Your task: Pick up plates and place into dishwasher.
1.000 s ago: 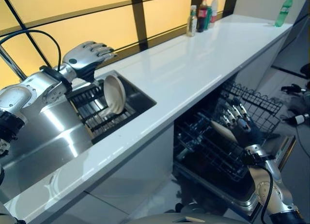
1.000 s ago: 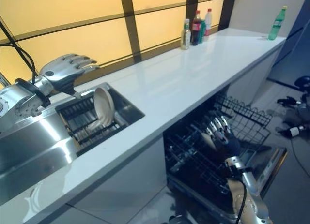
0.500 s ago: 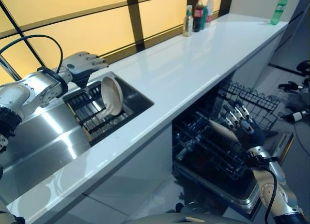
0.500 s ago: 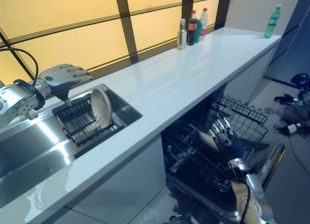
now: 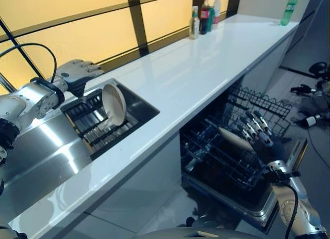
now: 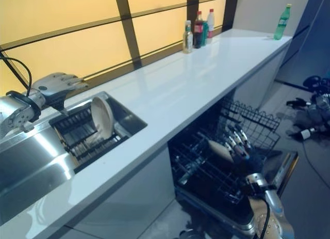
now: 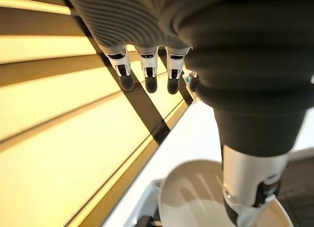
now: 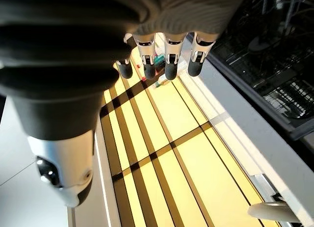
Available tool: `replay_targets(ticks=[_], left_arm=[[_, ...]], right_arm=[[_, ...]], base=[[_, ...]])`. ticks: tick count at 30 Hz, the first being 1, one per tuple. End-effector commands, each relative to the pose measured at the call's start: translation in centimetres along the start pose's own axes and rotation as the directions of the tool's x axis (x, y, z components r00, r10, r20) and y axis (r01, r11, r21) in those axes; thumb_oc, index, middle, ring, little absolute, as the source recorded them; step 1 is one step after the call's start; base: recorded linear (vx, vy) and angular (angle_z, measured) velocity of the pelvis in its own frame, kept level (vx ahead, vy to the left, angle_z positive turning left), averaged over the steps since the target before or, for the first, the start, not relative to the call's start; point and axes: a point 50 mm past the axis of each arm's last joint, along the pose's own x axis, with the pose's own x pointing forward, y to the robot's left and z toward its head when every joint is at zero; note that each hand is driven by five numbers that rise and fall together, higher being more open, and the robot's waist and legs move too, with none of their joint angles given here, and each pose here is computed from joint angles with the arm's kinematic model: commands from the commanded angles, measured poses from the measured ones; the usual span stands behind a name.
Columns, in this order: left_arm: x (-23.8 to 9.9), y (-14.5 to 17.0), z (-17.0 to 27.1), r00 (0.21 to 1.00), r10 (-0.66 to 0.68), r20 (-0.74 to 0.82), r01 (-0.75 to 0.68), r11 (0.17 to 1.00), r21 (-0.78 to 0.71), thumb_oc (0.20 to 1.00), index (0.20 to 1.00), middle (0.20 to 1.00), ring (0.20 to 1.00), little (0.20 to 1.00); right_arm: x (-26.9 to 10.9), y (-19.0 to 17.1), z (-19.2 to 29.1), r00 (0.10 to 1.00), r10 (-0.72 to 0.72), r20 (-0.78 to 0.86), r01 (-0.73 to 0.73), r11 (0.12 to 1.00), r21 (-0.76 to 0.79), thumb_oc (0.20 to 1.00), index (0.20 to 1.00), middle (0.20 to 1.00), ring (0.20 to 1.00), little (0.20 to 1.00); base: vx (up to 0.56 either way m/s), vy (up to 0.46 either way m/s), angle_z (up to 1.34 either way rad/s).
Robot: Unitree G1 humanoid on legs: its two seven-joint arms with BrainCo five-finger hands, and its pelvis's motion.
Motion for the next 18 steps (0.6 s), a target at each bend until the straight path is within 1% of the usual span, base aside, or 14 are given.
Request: replay_targets(ticks=[1, 4, 10, 18], left_arm=[[-0.6, 0.6, -2.5, 0.982, 0.103, -0.156, -0.108, 0.994, -0.024, 1.0, 1.0, 1.0, 1.0, 1.0], [-0.3, -0.6, -1.6, 0.984, 0.098, -0.148, -0.106, 0.993, -0.049, 1.0, 1.0, 1.0, 1.0, 1.0], [0.0, -1.6, -1.3, 0.979, 0.129, -0.156, -0.137, 0.99, -0.039, 1.0, 1.0, 1.0, 1.0, 1.0], [-0.2, -0.5, -1.4, 0.951, 0.265, -0.159, -0.262, 0.964, 0.04, 1.0, 1.0, 1.0, 1.0, 1.0]], right_arm=[[0.9, 1.1, 3.0, 0.989, 0.114, 0.097, -0.111, 0.993, -0.036, 1.0, 1.0, 1.0, 1.0, 1.0], [0.8, 1.0, 3.1, 0.988, 0.124, 0.095, -0.122, 0.992, -0.031, 1.0, 1.0, 1.0, 1.0, 1.0], [1.1, 1.6, 3.4, 0.982, 0.162, 0.094, -0.159, 0.987, -0.038, 1.0, 1.0, 1.0, 1.0, 1.0], [0.6, 0.8, 3.4, 0.982, 0.171, 0.083, -0.168, 0.985, -0.049, 1.0, 1.0, 1.0, 1.0, 1.0]], base=[[0.03, -0.004, -0.01], [0.02, -0.001, -0.01], [0.0, 0.017, 0.0], [-0.01, 0.041, -0.04]])
